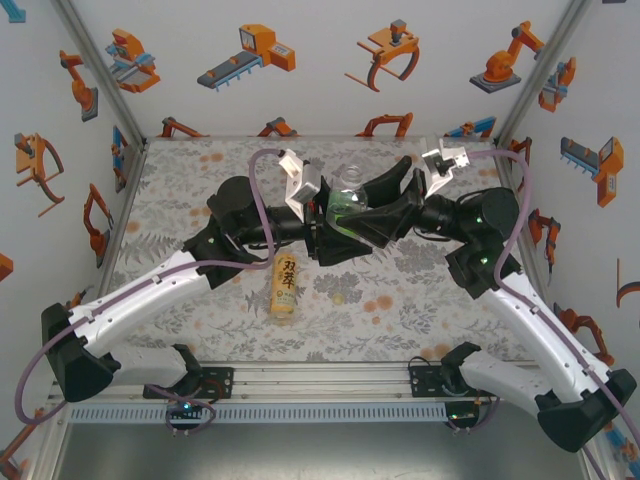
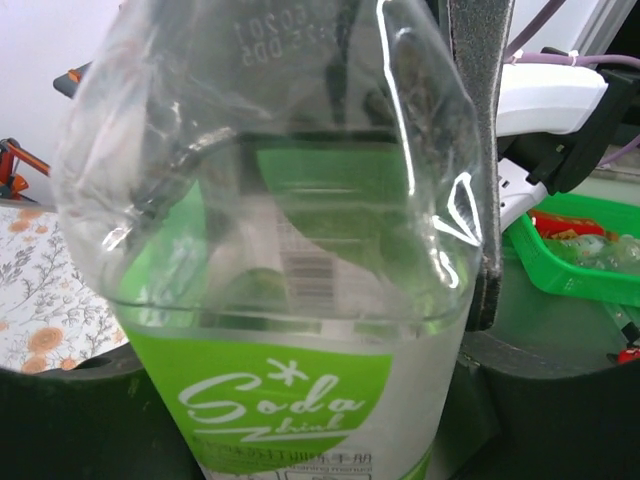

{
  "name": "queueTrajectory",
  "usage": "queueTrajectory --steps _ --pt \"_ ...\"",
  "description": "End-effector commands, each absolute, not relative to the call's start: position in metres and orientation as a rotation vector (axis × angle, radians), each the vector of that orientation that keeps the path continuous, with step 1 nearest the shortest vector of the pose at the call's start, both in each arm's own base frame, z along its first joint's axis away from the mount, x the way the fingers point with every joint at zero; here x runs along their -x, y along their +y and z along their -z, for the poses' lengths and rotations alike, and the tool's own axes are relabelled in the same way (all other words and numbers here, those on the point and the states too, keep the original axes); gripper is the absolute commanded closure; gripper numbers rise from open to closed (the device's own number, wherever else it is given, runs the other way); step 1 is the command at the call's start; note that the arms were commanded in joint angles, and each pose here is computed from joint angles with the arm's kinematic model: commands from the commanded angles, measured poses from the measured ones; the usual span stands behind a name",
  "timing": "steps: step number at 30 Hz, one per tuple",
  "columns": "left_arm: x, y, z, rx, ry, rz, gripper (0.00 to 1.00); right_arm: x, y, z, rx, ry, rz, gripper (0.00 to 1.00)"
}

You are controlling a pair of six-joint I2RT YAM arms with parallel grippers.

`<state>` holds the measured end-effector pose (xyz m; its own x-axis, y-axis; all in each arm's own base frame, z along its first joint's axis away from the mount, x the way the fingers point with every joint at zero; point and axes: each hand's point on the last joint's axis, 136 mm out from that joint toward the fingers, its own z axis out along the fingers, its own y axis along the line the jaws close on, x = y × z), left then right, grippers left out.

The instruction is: Screw on the bottle caps

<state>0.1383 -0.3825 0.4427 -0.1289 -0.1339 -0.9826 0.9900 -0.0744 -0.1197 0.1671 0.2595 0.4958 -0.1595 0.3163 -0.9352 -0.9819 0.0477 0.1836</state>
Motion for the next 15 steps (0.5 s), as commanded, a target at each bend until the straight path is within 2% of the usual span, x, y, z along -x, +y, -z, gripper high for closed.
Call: queueTrajectory --steps 1,4,6,8,9,11,15 --pt "-0.134 -0.375 -0.469 -1.072 1.069 1.398 0.49 -0.157 0.255 -0.502 0.847 1.101 -1.388 0.8" --pt "-0.133 -0.372 -0.467 -1.078 1.074 1.387 0.54 -0.158 0.254 -0.501 0.843 1.12 -1.368 0.76" --pt "-0.133 -0.371 -0.465 -1.08 1.08 1.375 0.56 -0.16 0.254 -0.5 0.835 1.143 -1.353 0.61" --pt "-0.133 -0.368 -0.462 -1.079 1.096 1.357 0.58 -0.162 0.252 -0.498 0.823 1.172 -1.328 0.39" --pt "-0.134 -0.367 -0.46 -1.076 1.106 1.345 0.58 -0.163 0.251 -0.497 0.816 1.186 -1.312 0.34" --pt "-0.137 -0.363 -0.455 -1.065 1.133 1.312 0.61 -0.166 0.247 -0.496 0.8 1.216 -1.267 0.3" --pt "-0.148 -0.352 -0.442 -1.018 1.218 1.216 0.63 -0.175 0.241 -0.488 0.771 1.303 -1.169 0.29"
